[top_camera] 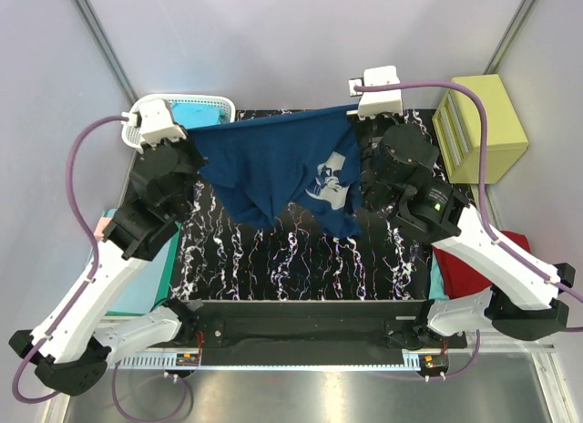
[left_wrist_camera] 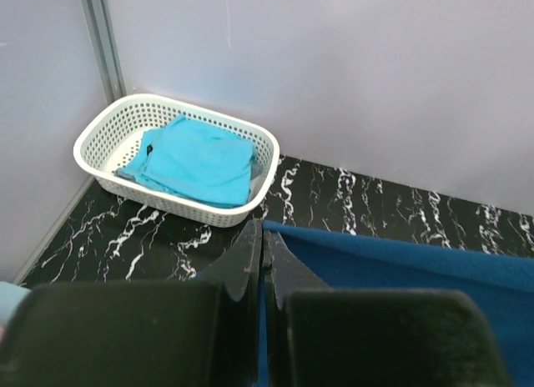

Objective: Fold and stack the t-shirts
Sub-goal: Flatten out the tshirt

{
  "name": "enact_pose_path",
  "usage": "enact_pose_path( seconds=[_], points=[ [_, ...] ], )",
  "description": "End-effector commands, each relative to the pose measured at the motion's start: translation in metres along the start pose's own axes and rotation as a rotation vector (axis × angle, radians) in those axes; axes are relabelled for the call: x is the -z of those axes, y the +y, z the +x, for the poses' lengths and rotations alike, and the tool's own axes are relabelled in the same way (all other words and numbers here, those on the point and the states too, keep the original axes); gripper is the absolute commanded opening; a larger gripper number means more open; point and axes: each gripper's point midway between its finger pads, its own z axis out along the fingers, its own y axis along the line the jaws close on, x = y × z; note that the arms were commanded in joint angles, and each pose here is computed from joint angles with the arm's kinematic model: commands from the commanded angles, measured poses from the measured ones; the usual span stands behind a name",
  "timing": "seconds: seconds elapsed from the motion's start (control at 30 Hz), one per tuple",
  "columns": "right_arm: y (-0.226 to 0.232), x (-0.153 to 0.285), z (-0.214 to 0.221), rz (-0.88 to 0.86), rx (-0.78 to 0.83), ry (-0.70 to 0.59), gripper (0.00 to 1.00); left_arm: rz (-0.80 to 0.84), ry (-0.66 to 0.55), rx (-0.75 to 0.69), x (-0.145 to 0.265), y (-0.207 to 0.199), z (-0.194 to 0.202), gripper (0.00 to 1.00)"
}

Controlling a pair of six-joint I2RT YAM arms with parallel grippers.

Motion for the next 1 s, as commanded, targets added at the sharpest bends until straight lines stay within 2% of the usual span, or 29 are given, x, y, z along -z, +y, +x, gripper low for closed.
enact_pose_path(
  seconds=[0.0,0.17,0.33,0.47,0.6,0.77,0.8,0.83,0.87,0.9,0.97],
  points=[
    [-0.067,0.008,-0.057,0.122,-0.19,-0.103,0.0,0.008,-0.15,0.133,0.018,0.008,-0.093,0.0],
    [-0.092,0.014,-0.077,0.149,-0.25,-0.149,0.0,0.109,-0.203,0.219,0.036,-0.003,-0.149,0.0],
    [-0.103,0.02,-0.074,0.177,-0.256,-0.142,0.0,0.135,-0.222,0.221,0.056,0.005,-0.168,0.0],
    [-0.109,0.028,-0.074,0.186,-0.251,-0.15,0.0,0.162,-0.211,0.17,0.075,0.004,-0.172,0.0],
    [-0.115,0.034,-0.079,0.198,-0.221,-0.148,0.0,0.124,-0.177,0.083,0.084,0.006,-0.172,0.0],
    [-0.107,0.035,-0.056,0.189,-0.203,-0.136,0.0,0.073,-0.107,-0.099,0.078,-0.016,-0.132,0.0],
    [-0.106,0.035,-0.052,0.187,-0.202,-0.133,0.0,0.06,-0.111,-0.109,0.077,-0.012,-0.128,0.0],
    [-0.108,0.034,-0.047,0.199,-0.2,-0.128,0.0,0.059,-0.143,-0.043,0.077,-0.014,-0.133,0.0],
    [-0.107,0.031,-0.04,0.215,-0.202,-0.116,0.0,0.055,-0.142,-0.11,0.073,-0.02,-0.115,0.0],
    [-0.108,0.029,-0.035,0.23,-0.194,-0.109,0.0,0.052,-0.164,-0.066,0.073,-0.016,-0.118,0.0],
    [-0.111,0.022,-0.023,0.27,-0.172,-0.084,0.0,0.024,-0.159,-0.068,0.066,-0.013,-0.113,0.0]
  ],
)
